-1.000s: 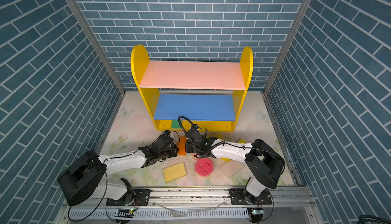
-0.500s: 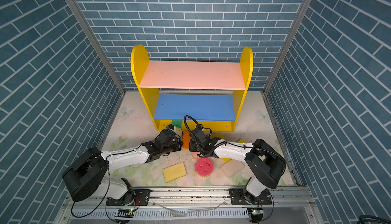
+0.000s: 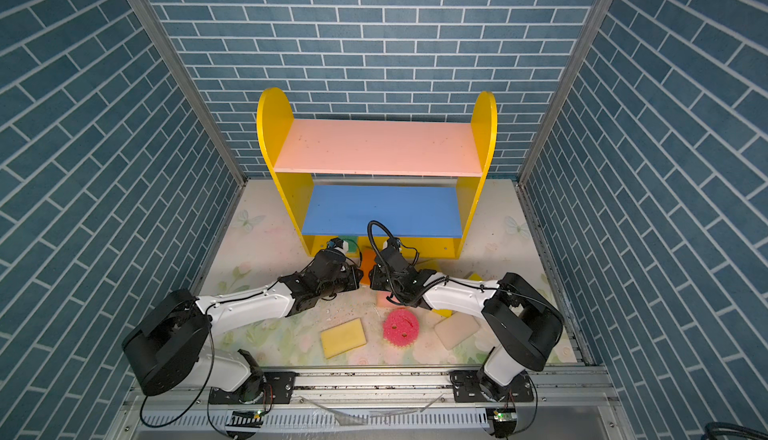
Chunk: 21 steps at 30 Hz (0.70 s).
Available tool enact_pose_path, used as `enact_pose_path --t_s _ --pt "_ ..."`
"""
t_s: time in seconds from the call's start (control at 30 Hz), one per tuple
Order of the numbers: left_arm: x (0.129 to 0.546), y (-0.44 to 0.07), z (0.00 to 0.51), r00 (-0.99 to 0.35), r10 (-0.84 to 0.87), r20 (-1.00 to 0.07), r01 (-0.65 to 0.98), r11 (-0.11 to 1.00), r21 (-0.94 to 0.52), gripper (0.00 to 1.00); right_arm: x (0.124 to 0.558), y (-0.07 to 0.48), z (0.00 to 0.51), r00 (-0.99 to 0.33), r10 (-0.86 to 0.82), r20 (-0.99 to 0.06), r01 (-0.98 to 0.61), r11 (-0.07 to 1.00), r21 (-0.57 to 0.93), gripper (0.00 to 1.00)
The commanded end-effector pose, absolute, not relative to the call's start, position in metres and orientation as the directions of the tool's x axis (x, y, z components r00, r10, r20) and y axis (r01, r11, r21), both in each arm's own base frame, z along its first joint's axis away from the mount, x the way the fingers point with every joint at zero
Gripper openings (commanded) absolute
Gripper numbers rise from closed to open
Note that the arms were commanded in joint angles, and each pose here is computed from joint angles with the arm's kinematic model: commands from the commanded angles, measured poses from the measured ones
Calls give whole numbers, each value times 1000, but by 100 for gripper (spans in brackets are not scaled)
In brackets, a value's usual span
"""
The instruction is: Place and organize the cleaning sponges onto the shelf
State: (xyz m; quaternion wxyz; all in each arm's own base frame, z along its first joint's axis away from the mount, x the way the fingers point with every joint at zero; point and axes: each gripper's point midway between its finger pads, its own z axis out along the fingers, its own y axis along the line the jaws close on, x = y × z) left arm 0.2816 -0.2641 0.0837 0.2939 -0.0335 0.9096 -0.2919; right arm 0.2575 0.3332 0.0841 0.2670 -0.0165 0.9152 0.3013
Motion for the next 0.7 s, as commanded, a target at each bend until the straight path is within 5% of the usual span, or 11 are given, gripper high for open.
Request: enact_pose_path --t_s 0.0,0.13,0.67 --pt "291 -266 100 -797 -253 -549 124 820 -558 13 261 325 76 -853 191 -486 -137 816 562 41" --pt "292 -262 100 -791 -244 -561 121 836 -535 13 262 317 62 -858 248 -449 -73 807 585 55" --pt "289 -246 95 -774 -233 -588 105 870 -482 13 238 266 39 -859 308 -408 51 846 531 55"
